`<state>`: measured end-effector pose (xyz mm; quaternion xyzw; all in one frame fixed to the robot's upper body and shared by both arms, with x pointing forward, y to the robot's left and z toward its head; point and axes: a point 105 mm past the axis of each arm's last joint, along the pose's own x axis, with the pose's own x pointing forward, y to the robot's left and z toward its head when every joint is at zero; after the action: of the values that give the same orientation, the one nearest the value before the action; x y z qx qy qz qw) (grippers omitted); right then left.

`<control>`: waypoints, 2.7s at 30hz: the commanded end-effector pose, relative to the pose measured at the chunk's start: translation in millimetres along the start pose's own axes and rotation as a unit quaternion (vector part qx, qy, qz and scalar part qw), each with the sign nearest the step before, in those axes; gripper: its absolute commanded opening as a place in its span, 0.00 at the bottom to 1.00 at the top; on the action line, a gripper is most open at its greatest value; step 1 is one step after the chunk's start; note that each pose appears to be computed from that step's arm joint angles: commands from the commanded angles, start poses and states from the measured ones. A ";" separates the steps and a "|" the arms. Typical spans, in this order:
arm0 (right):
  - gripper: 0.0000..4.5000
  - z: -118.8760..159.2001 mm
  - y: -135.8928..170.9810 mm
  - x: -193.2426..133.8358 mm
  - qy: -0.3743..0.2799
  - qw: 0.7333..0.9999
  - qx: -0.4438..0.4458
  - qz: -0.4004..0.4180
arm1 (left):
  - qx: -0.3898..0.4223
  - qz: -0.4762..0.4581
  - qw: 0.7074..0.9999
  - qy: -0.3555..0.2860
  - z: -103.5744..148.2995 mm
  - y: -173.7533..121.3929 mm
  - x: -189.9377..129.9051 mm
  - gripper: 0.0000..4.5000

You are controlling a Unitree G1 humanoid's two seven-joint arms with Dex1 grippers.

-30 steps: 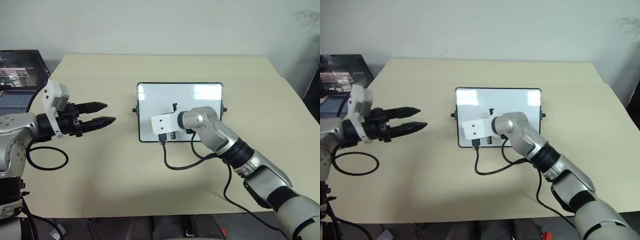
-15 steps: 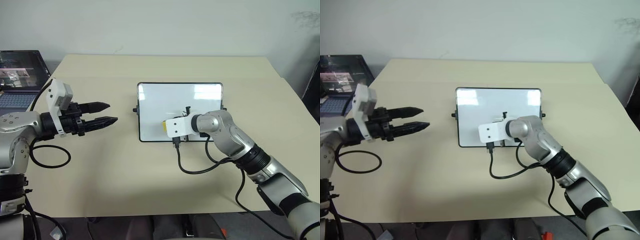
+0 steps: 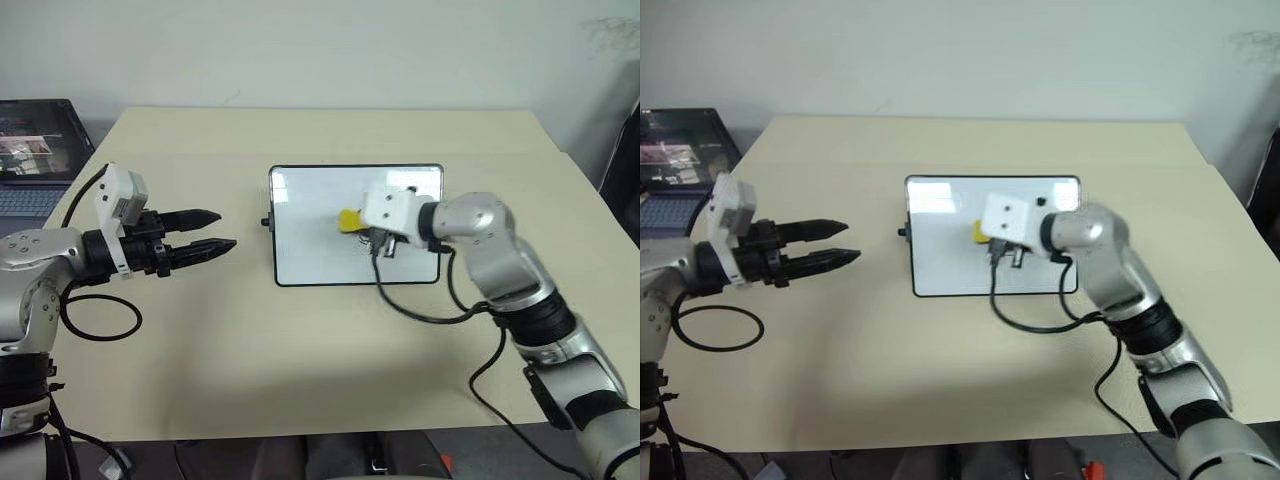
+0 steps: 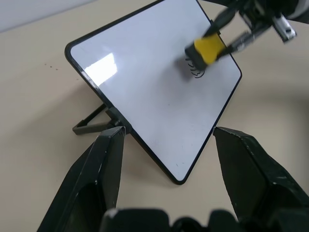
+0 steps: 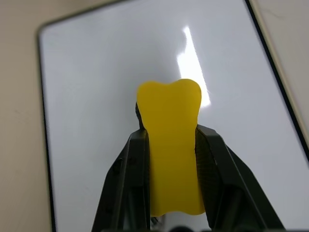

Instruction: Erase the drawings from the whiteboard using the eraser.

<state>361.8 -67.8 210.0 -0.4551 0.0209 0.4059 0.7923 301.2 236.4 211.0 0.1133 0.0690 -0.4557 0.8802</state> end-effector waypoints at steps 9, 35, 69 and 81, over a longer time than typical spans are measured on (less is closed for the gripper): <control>0.21 -12.8 -27.2 -0.6 0.013 0.998 0.003 -0.066 | 0.021 -0.012 1.000 -0.016 12.3 -2.0 7.9 0.70; 0.21 -3.6 -48.1 -49.9 0.013 0.997 -0.003 -0.077 | 0.020 -0.010 1.000 -0.014 17.3 -7.2 3.1 0.70; 0.21 -12.5 -28.4 -73.6 -0.152 0.950 0.192 -0.194 | 0.013 -0.020 0.999 -0.035 9.8 -1.3 16.6 0.70; 0.21 34.1 -0.5 -9.9 -0.162 0.985 0.043 -0.048 | 0.014 -0.019 0.999 -0.033 10.5 -5.9 16.1 0.70</control>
<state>344.1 -52.2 222.4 -0.3337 -0.0841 0.4381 0.8304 308.9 218.6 205.0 0.0956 0.0572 -0.4769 0.8719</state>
